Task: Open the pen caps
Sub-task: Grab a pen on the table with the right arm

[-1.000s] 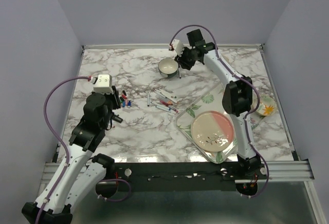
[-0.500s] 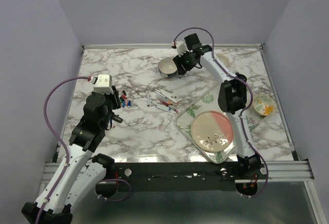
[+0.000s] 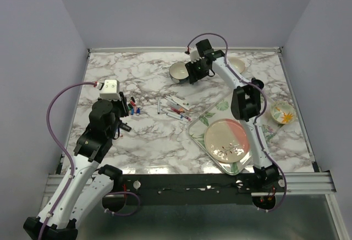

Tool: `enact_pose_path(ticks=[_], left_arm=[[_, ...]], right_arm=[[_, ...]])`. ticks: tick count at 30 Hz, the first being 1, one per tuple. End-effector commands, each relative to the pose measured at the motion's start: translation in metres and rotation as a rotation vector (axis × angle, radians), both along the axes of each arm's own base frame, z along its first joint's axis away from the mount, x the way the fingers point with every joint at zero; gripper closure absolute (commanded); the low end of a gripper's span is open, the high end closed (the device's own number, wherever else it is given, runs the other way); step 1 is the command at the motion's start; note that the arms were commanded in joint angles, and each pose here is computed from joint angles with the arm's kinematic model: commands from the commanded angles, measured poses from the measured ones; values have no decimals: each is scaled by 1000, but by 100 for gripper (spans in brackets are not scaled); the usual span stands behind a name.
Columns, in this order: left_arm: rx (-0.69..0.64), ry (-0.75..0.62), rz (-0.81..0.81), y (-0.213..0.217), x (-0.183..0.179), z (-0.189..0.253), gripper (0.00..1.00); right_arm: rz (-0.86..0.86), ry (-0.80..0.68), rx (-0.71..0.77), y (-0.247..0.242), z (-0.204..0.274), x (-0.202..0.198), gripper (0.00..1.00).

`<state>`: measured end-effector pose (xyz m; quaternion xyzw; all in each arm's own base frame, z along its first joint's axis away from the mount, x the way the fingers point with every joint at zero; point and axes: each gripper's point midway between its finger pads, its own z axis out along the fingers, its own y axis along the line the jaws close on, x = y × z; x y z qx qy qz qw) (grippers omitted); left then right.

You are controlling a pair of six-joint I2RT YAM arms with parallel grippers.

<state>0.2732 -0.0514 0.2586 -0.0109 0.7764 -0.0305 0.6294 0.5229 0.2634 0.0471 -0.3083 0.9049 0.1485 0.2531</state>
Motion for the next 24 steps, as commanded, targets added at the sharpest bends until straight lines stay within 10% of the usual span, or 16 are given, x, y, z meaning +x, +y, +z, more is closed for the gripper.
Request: enact_pose_path(ticks=[1,24], left_arm=[[-3,-20,-5,0,1,3,60],[-6,-22,-6,0,1,4,60]], right_arm=[[-37,32,10,1,-11,3,43],[-75,14,-24,-3,-24,13,54]])
